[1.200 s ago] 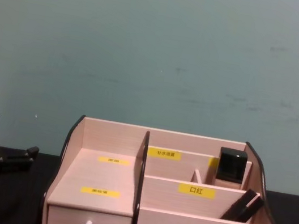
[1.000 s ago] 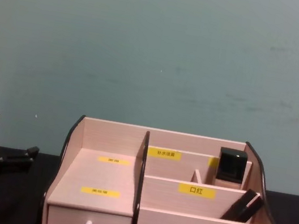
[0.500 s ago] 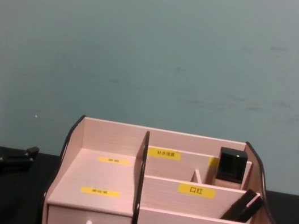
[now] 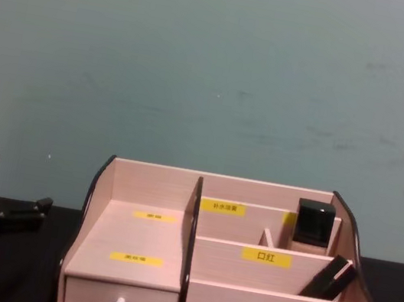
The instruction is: Pick up the facial cleanser and watermelon frost from the table and place them into the tiered storage box.
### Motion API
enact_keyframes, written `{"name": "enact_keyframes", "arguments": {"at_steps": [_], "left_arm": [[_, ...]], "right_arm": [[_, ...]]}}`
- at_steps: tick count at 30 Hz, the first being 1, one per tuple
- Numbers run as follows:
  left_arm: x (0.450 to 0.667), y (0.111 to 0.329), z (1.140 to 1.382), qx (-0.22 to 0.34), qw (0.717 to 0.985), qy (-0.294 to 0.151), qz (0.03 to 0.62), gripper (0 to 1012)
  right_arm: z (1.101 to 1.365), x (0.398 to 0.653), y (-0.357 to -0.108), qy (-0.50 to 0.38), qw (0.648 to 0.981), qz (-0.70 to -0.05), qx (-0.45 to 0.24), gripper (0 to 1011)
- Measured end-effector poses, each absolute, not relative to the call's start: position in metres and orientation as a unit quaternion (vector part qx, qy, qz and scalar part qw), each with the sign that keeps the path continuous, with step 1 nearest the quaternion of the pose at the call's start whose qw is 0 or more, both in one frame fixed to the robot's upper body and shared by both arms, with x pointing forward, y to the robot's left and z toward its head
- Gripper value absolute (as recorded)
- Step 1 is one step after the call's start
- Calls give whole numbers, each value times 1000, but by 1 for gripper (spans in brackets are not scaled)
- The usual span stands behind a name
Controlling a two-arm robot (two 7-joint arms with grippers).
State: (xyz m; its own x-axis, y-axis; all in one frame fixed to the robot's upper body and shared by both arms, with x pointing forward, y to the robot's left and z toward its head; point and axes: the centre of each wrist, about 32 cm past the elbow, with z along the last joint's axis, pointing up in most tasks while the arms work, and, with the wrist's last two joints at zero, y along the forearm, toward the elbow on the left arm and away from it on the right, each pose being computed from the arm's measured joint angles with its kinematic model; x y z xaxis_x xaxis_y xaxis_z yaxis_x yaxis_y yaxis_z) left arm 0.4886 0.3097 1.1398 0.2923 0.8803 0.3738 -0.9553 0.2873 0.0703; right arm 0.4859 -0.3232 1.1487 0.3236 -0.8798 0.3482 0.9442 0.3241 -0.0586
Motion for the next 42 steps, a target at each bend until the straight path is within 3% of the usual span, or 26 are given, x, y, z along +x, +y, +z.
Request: {"name": "enact_keyframes", "arguments": {"at_steps": [11, 23, 42], "left_arm": [[489, 310, 1140, 141, 791, -132, 580, 1010], [489, 310, 1140, 141, 791, -132, 580, 1010], [489, 310, 1140, 141, 791, -132, 580, 1010]], "right_arm": [[1213, 450, -354, -130, 837, -523, -94, 1002], [1263, 394, -352, -101, 883, -450, -82, 1002], [1258, 369, -314, -2, 931, -355, -90, 1002]]}}
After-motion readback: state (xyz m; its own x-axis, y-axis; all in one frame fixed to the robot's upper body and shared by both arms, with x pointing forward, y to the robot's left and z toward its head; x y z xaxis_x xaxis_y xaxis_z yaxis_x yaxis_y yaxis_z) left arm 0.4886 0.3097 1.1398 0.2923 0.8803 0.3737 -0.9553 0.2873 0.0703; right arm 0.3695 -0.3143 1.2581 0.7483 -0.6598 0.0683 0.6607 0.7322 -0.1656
